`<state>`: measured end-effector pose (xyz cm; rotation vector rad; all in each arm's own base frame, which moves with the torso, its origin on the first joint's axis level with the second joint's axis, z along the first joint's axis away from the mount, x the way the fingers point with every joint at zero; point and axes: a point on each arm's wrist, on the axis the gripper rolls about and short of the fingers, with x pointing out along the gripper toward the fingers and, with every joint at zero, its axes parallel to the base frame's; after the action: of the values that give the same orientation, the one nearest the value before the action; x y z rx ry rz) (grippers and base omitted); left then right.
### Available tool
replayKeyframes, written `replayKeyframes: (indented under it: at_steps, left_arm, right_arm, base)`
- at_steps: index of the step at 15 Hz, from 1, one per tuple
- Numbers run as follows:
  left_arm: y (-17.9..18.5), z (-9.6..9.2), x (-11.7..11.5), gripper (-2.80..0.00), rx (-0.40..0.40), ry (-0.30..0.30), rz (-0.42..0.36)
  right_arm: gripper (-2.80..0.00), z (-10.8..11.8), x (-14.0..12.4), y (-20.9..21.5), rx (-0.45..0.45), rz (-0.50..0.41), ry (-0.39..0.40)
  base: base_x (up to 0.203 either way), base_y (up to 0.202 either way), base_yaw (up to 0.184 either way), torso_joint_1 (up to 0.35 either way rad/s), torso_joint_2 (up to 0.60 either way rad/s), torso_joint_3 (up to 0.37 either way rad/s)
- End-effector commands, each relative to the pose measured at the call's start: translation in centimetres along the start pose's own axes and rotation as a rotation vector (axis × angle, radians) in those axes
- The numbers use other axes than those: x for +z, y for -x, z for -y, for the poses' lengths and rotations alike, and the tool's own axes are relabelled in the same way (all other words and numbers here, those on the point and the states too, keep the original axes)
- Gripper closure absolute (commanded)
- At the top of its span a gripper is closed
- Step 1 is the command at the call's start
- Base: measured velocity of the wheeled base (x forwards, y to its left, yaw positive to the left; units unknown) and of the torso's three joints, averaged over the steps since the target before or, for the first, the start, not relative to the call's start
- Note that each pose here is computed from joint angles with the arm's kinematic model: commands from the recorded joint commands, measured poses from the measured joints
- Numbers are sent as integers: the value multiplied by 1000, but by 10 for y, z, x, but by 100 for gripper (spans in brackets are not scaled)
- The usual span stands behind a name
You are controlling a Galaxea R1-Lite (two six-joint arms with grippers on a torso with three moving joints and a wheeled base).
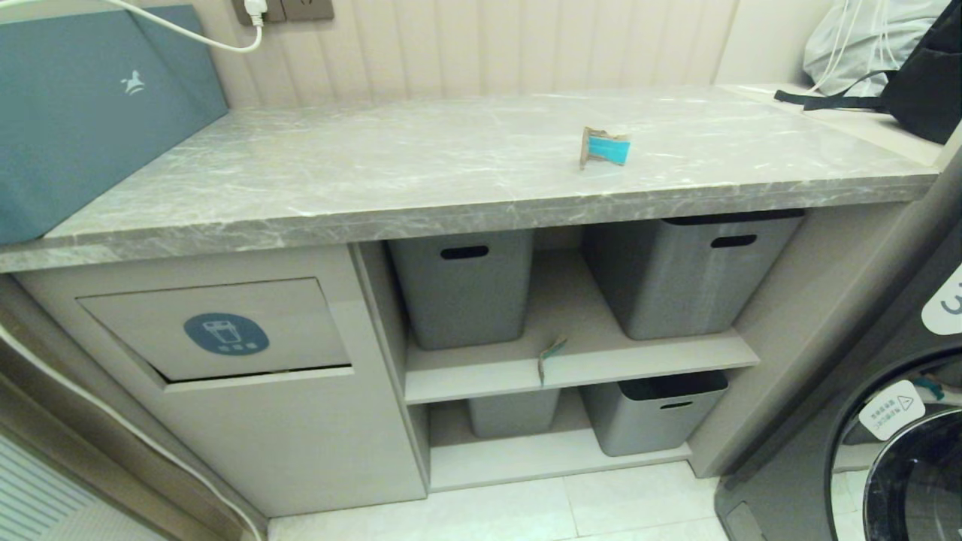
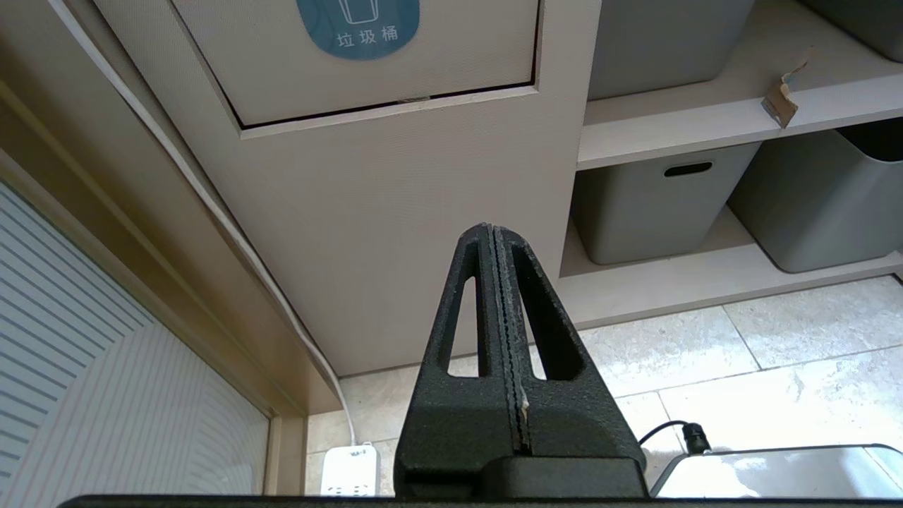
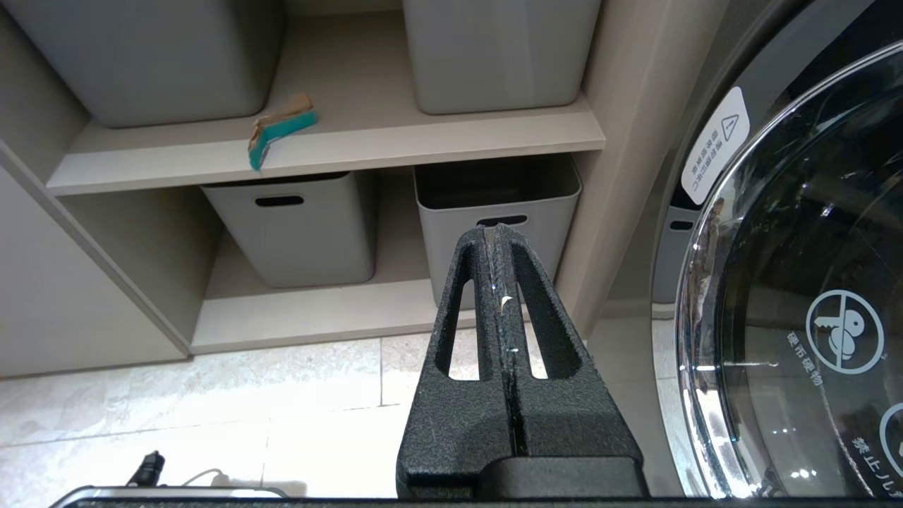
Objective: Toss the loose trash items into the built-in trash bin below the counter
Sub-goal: Pick up the garbage
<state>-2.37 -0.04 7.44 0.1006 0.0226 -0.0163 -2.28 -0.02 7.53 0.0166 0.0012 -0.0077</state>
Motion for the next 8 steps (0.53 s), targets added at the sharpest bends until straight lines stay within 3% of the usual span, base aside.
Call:
replayKeyframes:
  at_steps: [1,8]
  left_arm:
    - [0,0,0,0,1,1,-3]
    - [0,0,0,0,-7,1,-1]
  right_arm:
    - [0,0,0,0,0,0,0]
    - [0,0,0,0,0,0,0]
  base:
    - [0,0,0,0,0,0]
    - [0,0,0,0,0,0]
